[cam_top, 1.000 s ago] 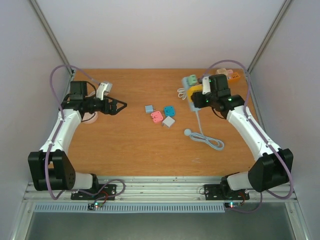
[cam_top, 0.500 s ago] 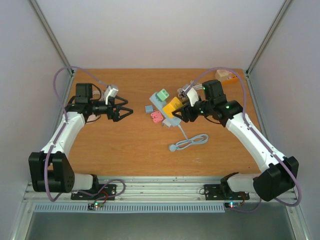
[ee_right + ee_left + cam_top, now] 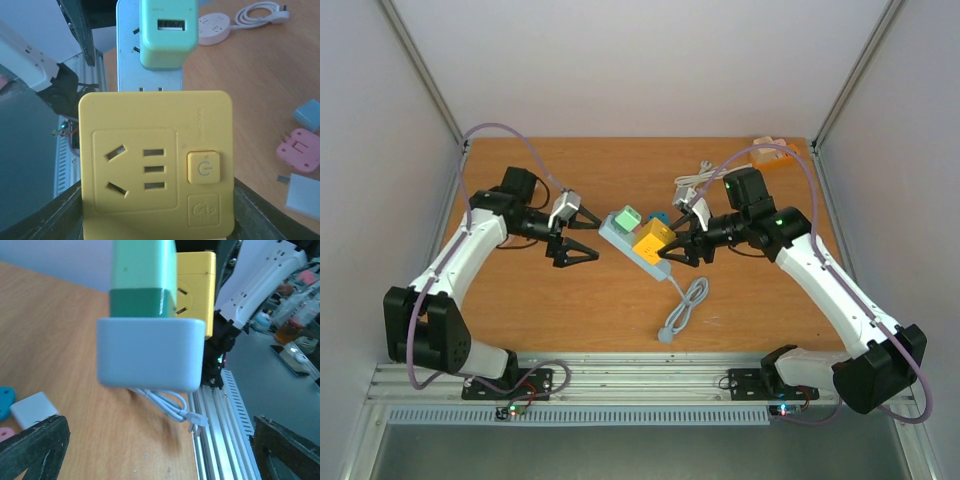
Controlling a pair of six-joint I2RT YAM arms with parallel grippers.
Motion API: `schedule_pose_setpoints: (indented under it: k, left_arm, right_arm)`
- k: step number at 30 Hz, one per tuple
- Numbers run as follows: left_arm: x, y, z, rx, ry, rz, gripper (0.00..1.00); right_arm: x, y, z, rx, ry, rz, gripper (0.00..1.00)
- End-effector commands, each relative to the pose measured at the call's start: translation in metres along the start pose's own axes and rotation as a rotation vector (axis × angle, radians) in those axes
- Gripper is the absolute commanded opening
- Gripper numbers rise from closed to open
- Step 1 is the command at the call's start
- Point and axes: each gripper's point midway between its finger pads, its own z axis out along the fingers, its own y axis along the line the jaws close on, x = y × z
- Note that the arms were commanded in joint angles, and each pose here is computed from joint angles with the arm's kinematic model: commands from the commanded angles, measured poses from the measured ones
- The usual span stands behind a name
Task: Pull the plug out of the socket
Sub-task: Remove the plug from the socket.
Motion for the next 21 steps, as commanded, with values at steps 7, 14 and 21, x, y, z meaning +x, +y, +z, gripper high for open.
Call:
schedule_pose_setpoints:
  k: [7,14,21]
  left_arm:
    - [-0.001,-0.026,0.023,0.098,0.046,0.094,0.97]
    - [-0.002,-0.020,0.029,0.053,0.060,0.069,0.89]
    - [0.000,-0.026,0.034,0.092,0.087,0.023,0.68]
  right_arm:
    - [-0.013,0.029,0.003,-0.141,-0.060,-0.069,0.23]
    - [-0.008,0.038,0.011,-0.191,-0.038,-0.064,0.23]
    - [-0.002,0.037,0.021,-0.191,-0.011,-0.068,0.22]
